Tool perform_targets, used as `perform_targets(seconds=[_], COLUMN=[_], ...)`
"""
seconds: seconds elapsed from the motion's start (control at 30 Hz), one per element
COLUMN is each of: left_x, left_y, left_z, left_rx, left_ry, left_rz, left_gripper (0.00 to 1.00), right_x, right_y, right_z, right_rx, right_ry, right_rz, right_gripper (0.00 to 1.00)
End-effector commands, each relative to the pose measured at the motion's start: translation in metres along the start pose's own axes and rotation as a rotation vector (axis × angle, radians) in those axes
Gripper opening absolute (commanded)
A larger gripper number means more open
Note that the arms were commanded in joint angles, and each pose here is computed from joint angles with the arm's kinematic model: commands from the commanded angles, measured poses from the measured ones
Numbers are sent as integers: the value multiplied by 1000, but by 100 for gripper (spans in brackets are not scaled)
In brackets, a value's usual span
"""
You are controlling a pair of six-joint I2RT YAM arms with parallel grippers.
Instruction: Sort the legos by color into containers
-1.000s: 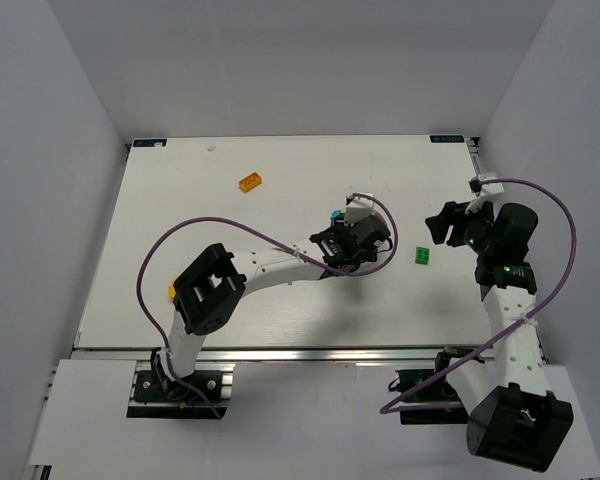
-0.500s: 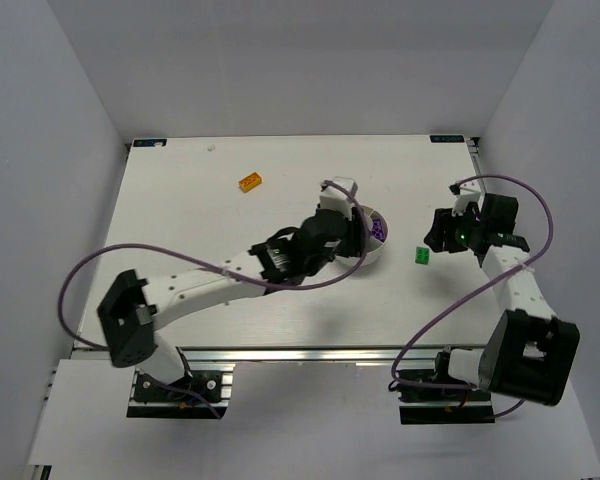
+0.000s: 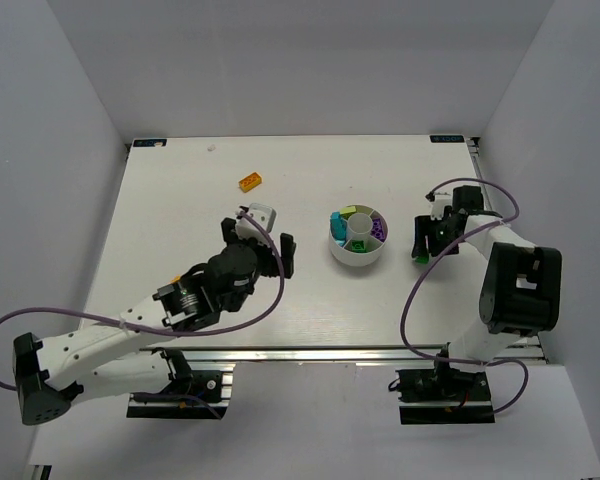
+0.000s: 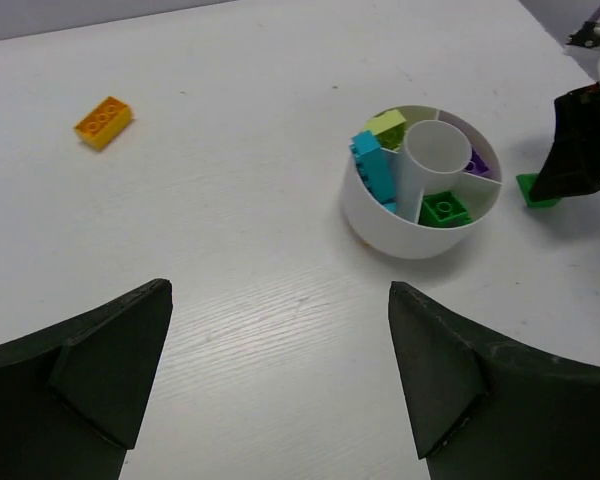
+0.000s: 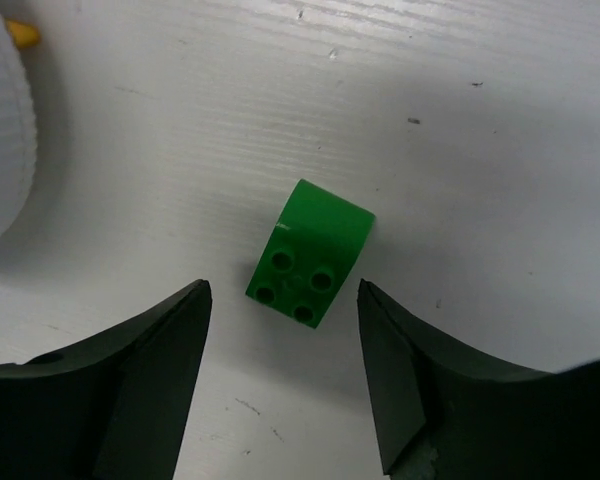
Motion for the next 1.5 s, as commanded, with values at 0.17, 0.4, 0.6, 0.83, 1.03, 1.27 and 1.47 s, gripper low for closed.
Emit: perform_targets(seconds=[0.17,0.4,0.6,0.83,1.03,1.27,1.47], left_x=[-34,-45,-43,-36,-36,-35,-35], left_y=[51,67,68,65,66,65,65], left_z=[-10,-27,-32,-41,-42,-44,-44], left_rx=[126,136,158,205,195,197,198], left_ry=[46,30,52,94,85,87,87], left_rz=[195,251,272,298,302,307,302], left_gripper=[98,98,98,98,98,98,98], right_x=[13,18,-20,-61,-47,-36,-31], right_y=[-4,-4,38,108,137,152,153], right_z=[16,12,29,20,11,15,16], right_rx=[55,24,-274,-644,-681,-662,-643], right_ry=[5,19,-129,-349,-358,-444,-476], right_rz=[-123,-143,169,458,507,431,379], right_gripper=[55,22,0,0,0,0,0])
Point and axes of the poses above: each gripper's point midway between its finger pads, its own x axis out along the fingers, its own y axis along the line the jaws close on, z = x × y, the point moved 7 cm from there along -x, back along the fingers, and after that the axes turned 10 degrees about x, right-handed, at the moved point
